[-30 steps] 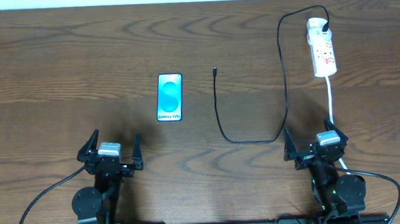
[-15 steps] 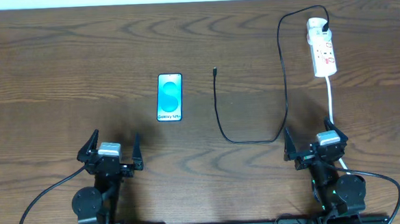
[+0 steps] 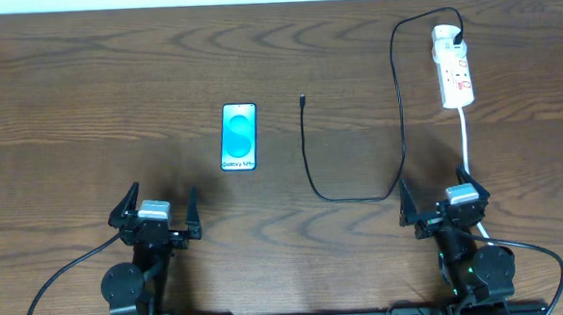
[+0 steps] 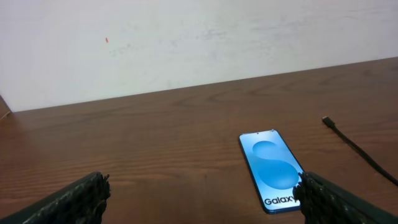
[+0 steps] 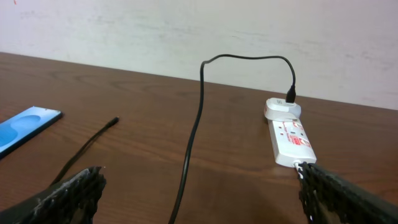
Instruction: Plug charger to phone and switch on socket
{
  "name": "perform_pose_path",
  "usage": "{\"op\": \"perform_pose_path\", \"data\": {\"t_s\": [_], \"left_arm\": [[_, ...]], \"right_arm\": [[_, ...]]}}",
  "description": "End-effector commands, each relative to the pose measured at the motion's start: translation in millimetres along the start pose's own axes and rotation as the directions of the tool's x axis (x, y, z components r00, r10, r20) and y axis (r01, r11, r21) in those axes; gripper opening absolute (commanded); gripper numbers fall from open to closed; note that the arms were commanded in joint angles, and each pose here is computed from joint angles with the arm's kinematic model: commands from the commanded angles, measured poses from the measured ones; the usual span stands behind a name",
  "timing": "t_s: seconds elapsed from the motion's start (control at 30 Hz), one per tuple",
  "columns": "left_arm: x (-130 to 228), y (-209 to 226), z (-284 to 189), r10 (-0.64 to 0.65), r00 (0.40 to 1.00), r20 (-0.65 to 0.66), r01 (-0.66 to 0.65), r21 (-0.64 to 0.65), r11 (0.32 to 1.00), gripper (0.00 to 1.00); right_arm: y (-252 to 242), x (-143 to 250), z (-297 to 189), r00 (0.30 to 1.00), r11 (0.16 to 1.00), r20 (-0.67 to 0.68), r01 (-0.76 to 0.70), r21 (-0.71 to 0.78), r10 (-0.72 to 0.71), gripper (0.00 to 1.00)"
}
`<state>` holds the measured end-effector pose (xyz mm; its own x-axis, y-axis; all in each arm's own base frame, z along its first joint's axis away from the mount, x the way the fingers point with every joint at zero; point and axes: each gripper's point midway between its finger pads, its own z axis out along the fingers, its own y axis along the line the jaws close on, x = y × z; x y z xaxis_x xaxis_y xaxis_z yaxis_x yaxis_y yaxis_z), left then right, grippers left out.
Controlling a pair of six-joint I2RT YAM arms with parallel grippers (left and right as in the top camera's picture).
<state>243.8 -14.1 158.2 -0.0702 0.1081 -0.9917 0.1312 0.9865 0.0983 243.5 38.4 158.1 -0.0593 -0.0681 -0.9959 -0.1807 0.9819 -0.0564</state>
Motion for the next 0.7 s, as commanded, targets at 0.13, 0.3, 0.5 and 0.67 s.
{"op": "perform_pose_path", "data": {"t_s": [0.13, 0.3, 0.5, 0.67], "left_arm": [[16.4, -2.9, 1.2, -0.001, 0.999, -0.05, 0.002, 0.011, 1.0, 0.98], [16.3, -2.9, 1.2, -0.001, 0.999, -0.049, 0.002, 0.011, 1.0, 0.98], [16.3, -2.9, 1.2, -0.001, 0.999, -0.049, 0.002, 0.011, 1.0, 0.98], [16.1, -2.9, 1.2, -0.001, 0.999, -0.049, 0.001, 0.012, 1.0, 0.98]], "right_arm": [[-0.1, 1.1, 0.0, 1.0, 1.0, -0.003, -0.011, 0.004, 0.011, 0.99], [0.0, 1.1, 0.0, 1.0, 1.0, -0.003, -0.011, 0.004, 0.011, 0.99], [-0.1, 1.0, 0.0, 1.0, 1.0, -0.003, -0.011, 0.004, 0.011, 0.99], [-0.2, -1.2, 0.0, 1.0, 1.0, 0.006, -0.01, 0.005, 0.01, 0.99]]}}
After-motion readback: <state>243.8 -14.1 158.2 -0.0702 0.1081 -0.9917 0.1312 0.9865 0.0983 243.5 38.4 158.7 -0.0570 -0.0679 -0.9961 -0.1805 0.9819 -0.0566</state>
